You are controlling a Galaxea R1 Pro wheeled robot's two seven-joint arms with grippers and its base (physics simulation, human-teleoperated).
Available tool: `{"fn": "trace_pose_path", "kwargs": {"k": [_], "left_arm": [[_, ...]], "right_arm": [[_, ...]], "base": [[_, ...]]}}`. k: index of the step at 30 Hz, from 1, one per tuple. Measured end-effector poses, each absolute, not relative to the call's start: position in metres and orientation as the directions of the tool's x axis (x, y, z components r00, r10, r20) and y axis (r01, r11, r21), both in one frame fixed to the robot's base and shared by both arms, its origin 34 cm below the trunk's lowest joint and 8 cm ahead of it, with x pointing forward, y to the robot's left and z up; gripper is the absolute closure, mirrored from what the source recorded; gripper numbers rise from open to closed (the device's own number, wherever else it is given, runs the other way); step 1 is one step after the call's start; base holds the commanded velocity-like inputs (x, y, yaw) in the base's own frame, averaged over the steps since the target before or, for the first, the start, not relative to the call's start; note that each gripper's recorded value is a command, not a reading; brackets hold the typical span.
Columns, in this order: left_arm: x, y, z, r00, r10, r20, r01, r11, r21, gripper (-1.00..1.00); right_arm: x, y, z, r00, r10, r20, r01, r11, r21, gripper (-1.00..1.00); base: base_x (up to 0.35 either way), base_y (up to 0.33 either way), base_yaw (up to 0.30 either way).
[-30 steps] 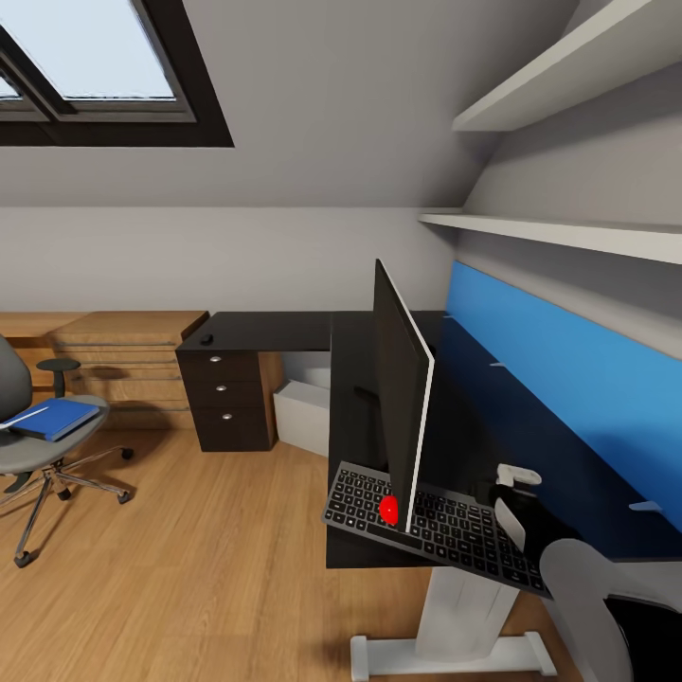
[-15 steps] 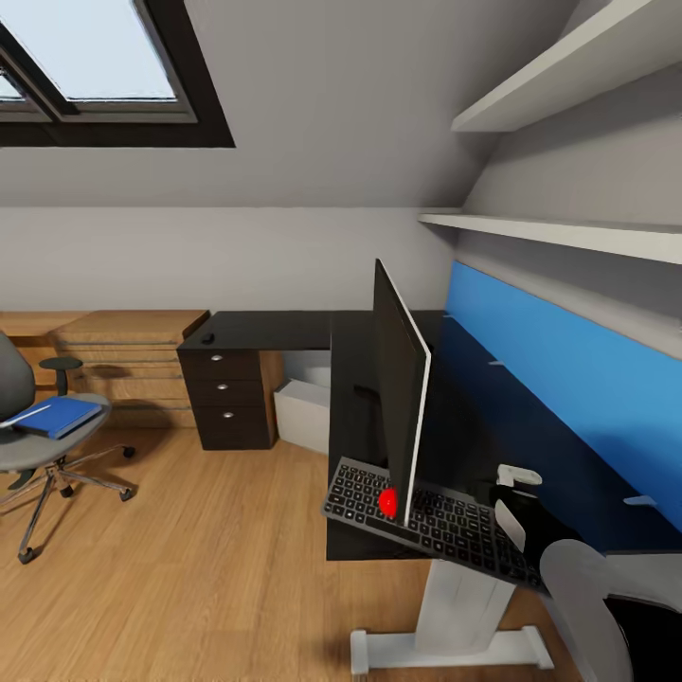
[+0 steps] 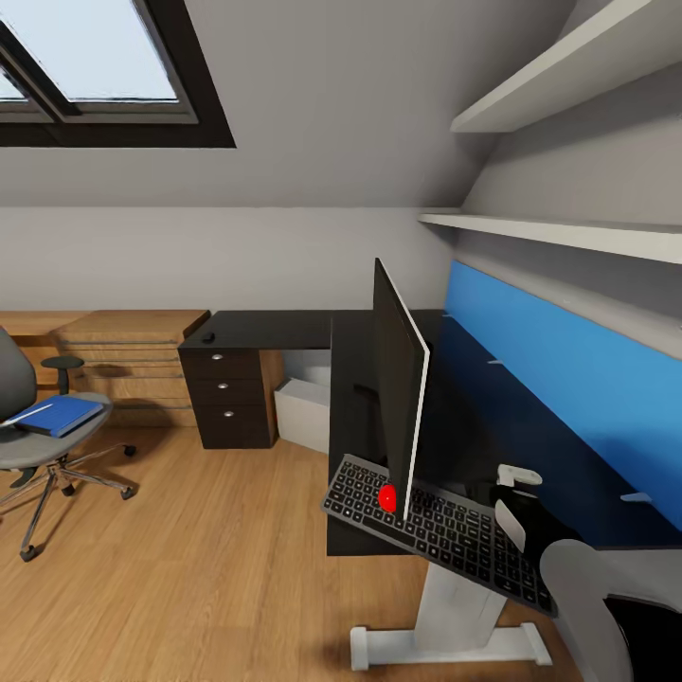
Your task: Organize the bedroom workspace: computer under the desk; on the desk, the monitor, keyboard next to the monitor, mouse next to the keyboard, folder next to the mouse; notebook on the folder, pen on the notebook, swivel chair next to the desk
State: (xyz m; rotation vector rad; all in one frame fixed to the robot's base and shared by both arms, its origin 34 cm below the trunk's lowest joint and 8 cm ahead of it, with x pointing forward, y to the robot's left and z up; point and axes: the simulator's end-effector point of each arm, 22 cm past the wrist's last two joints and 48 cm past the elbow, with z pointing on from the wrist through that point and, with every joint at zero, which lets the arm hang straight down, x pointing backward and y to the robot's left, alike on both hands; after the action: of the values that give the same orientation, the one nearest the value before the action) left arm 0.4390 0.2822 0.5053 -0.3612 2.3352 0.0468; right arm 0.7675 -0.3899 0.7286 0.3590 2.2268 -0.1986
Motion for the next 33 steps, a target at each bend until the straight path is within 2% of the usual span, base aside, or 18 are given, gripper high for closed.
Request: {"fn": "trace_pose_path", "kwargs": {"k": [11,21,33], "left_arm": [[0.4389,0.2822,0.5052,-0.672,-0.245,-0.699,-0.273,0.959,-0.074,-1.00],[0.4386,0.2822,0.5051,-0.673,-0.245,-0.698,-0.272,0.959,-0.074,-1.00],[0.4385,0.2822,0.5052,-0.673,-0.245,-0.698,-0.273,0.959,-0.074,-1.00]], "right_arm": [[0.7676,-0.3898,0.7285,-0.598,0.189,-0.779,0.323,0.946,-0.018,-1.00],[0.7676,-0.3899,0.7284,-0.598,0.189,-0.779,0.323,0.946,-0.018,-1.00],[0.7674,-0.3900,0.7286,-0.598,0.189,-0.779,0.323,0.946,-0.019,-1.00]], "base": [[-0.013,0.000,0.000],[-0.160,0.000,0.000],[-0.011,0.000,0.000]]}}
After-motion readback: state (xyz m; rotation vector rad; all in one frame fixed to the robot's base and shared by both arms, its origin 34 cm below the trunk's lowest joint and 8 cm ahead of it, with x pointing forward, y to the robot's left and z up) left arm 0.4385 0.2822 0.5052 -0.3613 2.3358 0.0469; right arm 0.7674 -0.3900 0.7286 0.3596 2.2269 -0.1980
